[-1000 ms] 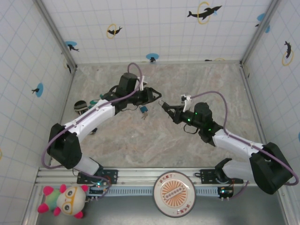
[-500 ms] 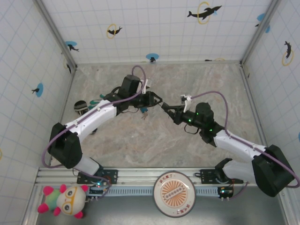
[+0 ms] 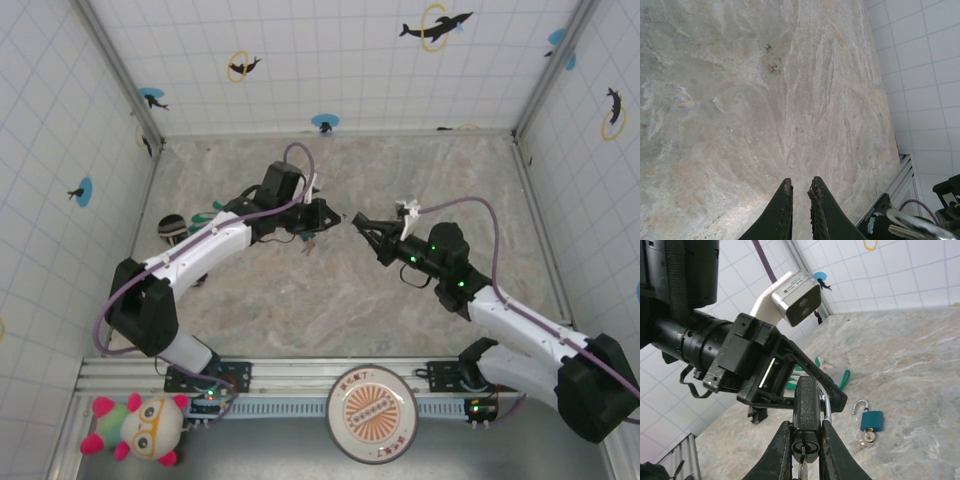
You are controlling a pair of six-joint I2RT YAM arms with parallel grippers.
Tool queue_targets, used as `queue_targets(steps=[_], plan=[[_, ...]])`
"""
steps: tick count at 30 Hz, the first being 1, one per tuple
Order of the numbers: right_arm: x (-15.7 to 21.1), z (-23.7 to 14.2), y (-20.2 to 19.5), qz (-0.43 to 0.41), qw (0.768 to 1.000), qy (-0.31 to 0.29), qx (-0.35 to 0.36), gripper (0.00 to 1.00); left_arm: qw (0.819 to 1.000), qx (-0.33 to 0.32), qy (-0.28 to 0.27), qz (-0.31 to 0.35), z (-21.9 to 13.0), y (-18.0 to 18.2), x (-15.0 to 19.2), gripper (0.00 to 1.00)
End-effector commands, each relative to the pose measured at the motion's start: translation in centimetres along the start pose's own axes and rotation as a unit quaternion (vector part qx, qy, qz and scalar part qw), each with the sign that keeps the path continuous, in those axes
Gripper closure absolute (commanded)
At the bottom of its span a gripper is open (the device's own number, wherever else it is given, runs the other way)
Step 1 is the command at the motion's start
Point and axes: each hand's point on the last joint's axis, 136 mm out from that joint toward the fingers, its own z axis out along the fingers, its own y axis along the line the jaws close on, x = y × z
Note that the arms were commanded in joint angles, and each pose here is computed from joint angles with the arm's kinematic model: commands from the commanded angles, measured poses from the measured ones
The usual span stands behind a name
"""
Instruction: Unlock with the key
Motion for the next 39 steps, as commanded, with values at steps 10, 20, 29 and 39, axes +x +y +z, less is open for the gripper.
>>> queue_targets(steps=[10, 20, 29, 39], plan=[[1.6, 0.4, -3.3, 0.041, 0.998, 0.006, 0.055, 1.0, 0.995, -0.054, -0.075, -0.039, -2.2, 2.5, -1.2, 0.69], [5.2, 3.2, -6.3, 0.129, 0.988, 0.027, 0.077, 1.0, 0.993, -0.029, -0.102, -0.056, -2.6, 1.9, -1.5, 0.65], [8.0, 6.9, -9.0, 0.178, 0.978, 0.061, 0.092, 1.0, 0.992, -0.024, -0.099, -0.07, -2.3, 2.2, -1.2, 0.64], [9.5, 9.4, -12.5, 0.237, 0.963, 0.06, 0.112, 1.0, 0.992, -0.016, -0.096, -0.081, -2.0, 2.4, -0.8, 0.64]])
